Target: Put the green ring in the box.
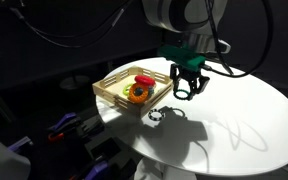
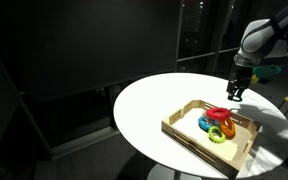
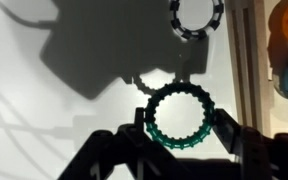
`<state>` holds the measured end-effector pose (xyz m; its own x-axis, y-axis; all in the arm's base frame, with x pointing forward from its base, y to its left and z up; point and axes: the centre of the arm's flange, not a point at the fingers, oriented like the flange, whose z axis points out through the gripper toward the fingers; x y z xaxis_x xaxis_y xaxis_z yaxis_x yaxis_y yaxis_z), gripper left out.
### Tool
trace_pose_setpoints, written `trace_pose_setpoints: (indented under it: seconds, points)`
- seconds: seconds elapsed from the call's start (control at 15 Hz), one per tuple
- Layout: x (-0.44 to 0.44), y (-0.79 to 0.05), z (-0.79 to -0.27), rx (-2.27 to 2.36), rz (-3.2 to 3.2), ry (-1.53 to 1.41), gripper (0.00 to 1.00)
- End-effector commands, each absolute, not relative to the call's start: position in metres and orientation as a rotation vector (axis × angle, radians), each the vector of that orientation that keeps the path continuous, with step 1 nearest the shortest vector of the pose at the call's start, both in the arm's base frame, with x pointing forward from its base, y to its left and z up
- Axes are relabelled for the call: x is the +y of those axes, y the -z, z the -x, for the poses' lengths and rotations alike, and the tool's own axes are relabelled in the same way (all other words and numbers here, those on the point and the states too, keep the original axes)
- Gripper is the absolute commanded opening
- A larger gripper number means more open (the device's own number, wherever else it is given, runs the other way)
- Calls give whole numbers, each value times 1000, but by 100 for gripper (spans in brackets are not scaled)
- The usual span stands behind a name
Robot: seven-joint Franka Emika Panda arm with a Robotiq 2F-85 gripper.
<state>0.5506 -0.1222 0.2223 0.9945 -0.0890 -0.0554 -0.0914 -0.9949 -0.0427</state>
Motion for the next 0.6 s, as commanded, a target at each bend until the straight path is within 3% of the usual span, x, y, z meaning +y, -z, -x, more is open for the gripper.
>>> trace_pose_setpoints:
  seconds: [0.0, 0.53]
  points:
    - [-109, -260, -533, 50, 3033, -78, 45]
    - [-72, -293, -515, -205, 2948, -36, 45]
